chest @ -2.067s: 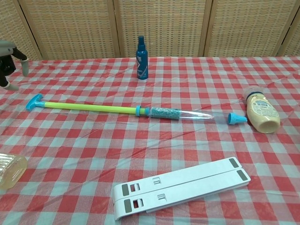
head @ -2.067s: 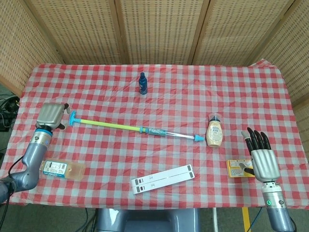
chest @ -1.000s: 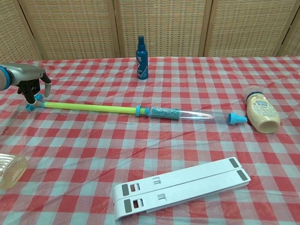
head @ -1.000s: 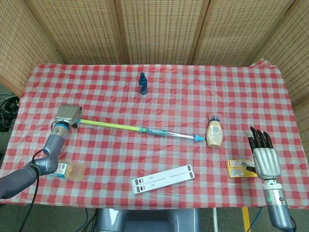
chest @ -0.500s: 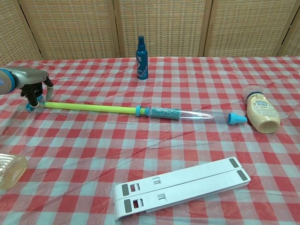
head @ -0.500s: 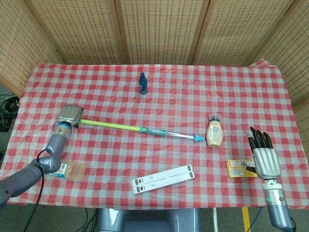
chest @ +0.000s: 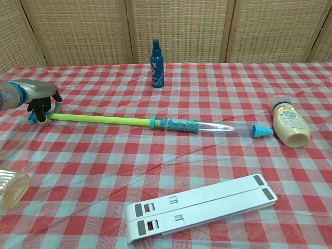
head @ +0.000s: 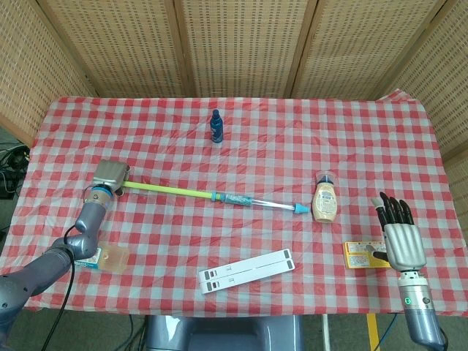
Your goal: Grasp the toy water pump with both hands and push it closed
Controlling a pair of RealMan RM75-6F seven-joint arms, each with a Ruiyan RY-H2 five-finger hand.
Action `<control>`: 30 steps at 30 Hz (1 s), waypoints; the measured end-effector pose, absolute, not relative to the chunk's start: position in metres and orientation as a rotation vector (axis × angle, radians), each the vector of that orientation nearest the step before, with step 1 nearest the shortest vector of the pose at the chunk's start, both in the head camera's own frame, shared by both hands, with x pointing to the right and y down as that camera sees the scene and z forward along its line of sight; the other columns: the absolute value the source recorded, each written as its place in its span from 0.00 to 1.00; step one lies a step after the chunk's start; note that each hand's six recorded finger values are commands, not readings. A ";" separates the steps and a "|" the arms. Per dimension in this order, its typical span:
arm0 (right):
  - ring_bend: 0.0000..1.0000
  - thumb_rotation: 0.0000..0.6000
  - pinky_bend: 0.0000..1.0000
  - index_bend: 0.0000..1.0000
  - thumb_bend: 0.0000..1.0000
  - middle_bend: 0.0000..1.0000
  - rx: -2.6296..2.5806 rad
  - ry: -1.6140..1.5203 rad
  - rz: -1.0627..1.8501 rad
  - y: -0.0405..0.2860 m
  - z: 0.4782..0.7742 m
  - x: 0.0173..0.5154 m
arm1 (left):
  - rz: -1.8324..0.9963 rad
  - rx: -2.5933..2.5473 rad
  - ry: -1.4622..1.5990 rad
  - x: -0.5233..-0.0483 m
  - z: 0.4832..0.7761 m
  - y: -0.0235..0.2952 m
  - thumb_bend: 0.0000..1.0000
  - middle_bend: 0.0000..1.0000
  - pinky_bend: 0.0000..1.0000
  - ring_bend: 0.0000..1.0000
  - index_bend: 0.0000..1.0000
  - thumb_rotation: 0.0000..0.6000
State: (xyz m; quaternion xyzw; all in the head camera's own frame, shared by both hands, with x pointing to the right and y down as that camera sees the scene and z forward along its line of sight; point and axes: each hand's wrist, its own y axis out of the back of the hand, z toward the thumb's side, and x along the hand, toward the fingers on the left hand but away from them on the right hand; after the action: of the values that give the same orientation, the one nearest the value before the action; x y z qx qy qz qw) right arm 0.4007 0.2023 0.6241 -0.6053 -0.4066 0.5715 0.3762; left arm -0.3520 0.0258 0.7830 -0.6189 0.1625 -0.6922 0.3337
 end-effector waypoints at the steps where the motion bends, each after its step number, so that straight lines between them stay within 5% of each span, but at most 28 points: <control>1: 0.00 1.00 0.00 0.00 0.18 0.00 -1.549 -1.040 1.462 0.202 0.624 0.400 | -1.808 -1.616 0.422 -0.352 0.784 0.026 0.33 0.80 0.56 0.66 0.52 1.00; 15: 0.00 1.00 0.00 0.00 0.18 0.00 -1.560 -1.044 1.450 0.203 0.623 0.398 | -1.756 -1.630 0.486 -0.351 0.769 0.022 0.44 0.80 0.57 0.66 0.63 1.00; 30: 0.00 1.00 0.00 0.02 0.18 0.00 -1.578 -1.073 1.370 0.201 0.609 0.388 | -1.655 -1.625 0.657 -0.348 0.700 0.019 0.65 0.89 0.61 0.74 0.82 1.00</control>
State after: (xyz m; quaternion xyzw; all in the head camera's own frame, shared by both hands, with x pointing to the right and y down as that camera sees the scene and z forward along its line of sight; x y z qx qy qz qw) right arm 0.3884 0.2010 0.6086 -0.6198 -0.4215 0.5379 0.3859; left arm -0.3482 0.0195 0.7004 -0.6295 0.2545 -0.6414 0.3574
